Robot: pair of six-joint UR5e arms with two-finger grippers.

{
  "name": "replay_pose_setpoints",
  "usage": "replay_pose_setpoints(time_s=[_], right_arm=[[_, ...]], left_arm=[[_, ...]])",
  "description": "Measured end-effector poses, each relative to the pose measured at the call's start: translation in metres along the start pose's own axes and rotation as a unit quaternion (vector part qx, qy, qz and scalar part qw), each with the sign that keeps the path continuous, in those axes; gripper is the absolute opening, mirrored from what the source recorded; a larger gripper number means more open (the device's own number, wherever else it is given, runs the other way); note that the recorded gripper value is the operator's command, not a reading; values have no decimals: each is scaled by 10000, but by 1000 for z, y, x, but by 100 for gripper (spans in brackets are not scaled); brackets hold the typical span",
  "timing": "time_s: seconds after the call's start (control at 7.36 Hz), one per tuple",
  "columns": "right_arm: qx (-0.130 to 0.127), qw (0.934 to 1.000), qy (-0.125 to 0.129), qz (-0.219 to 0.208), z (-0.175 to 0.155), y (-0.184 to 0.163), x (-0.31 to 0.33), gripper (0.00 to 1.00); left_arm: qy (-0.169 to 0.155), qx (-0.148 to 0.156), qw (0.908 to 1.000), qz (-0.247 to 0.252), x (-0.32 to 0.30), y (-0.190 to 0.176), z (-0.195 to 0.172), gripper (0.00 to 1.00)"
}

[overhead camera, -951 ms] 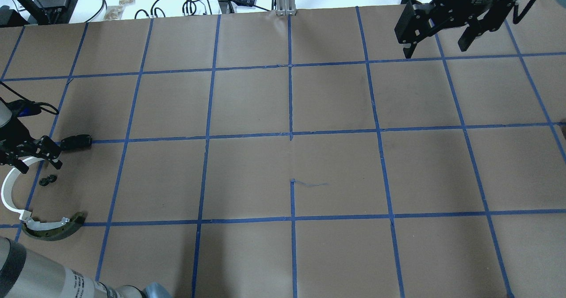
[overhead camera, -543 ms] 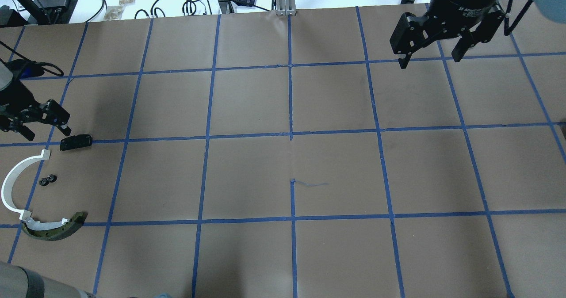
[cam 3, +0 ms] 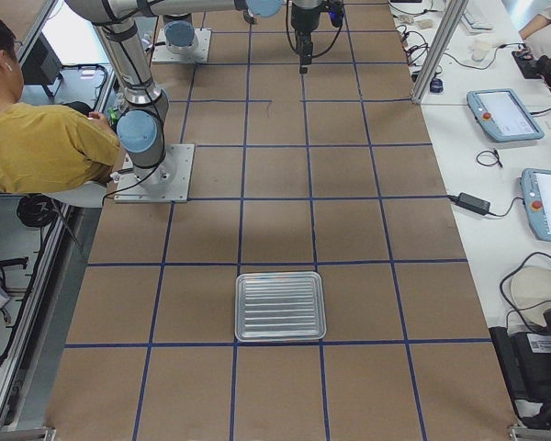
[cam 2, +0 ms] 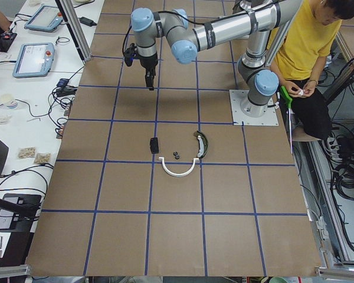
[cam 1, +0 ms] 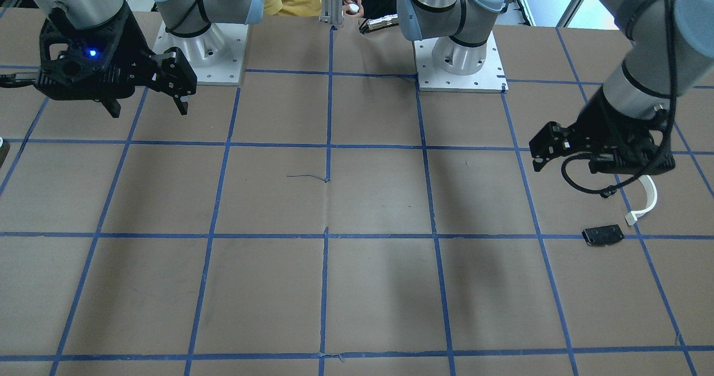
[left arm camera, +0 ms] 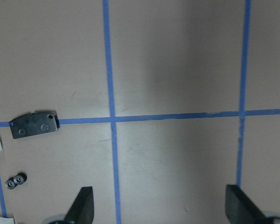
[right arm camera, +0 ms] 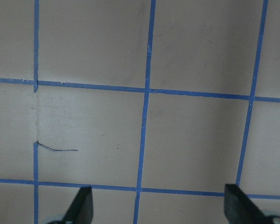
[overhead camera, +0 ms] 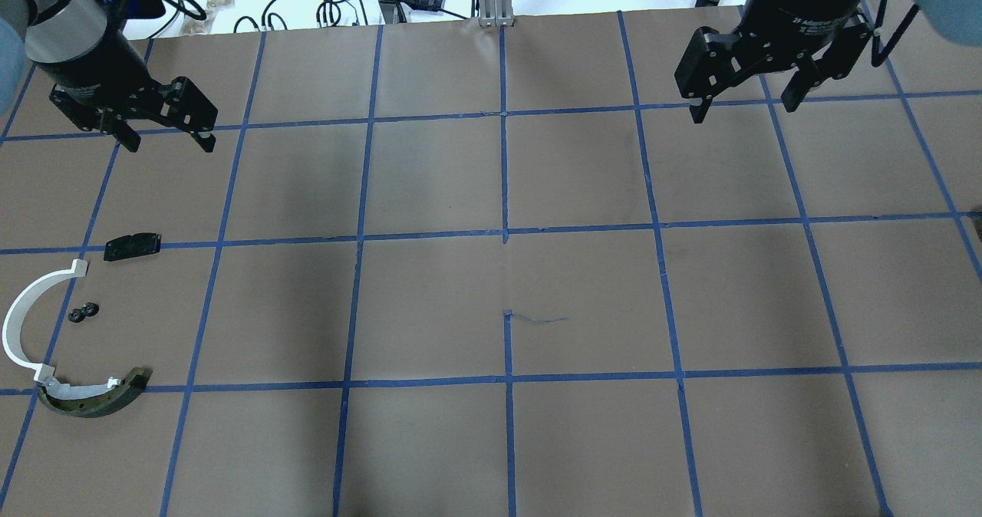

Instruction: Place bearing gear from tray to pile

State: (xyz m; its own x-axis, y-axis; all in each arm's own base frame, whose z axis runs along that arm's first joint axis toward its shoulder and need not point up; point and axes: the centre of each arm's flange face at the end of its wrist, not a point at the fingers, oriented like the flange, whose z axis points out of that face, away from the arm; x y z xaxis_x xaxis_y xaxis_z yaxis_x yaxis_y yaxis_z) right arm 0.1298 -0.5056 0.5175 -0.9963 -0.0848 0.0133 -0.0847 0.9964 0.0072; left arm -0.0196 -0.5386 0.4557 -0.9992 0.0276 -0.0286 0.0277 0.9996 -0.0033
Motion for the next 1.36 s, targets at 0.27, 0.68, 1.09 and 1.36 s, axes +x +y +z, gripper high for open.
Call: replay_pose_setpoints(time_s=[0.27, 0.68, 1.09, 1.36], right_arm=[[7, 10000, 1, 2, 0, 0, 0, 100], [83, 10000, 9, 20, -3, 0, 2, 100], [125, 9999, 59, -6, -7, 1, 0, 100], [130, 9999, 61, -18, -7, 1, -1, 100]], left_arm=[[214, 144, 9994, -216, 52, 27, -27, 100], [332, 96, 9992, -176, 82, 49, -31, 100], [89, -60, 9998, -136, 86, 70, -30, 100], [118, -143, 9997, -151, 85, 73, -31, 100]])
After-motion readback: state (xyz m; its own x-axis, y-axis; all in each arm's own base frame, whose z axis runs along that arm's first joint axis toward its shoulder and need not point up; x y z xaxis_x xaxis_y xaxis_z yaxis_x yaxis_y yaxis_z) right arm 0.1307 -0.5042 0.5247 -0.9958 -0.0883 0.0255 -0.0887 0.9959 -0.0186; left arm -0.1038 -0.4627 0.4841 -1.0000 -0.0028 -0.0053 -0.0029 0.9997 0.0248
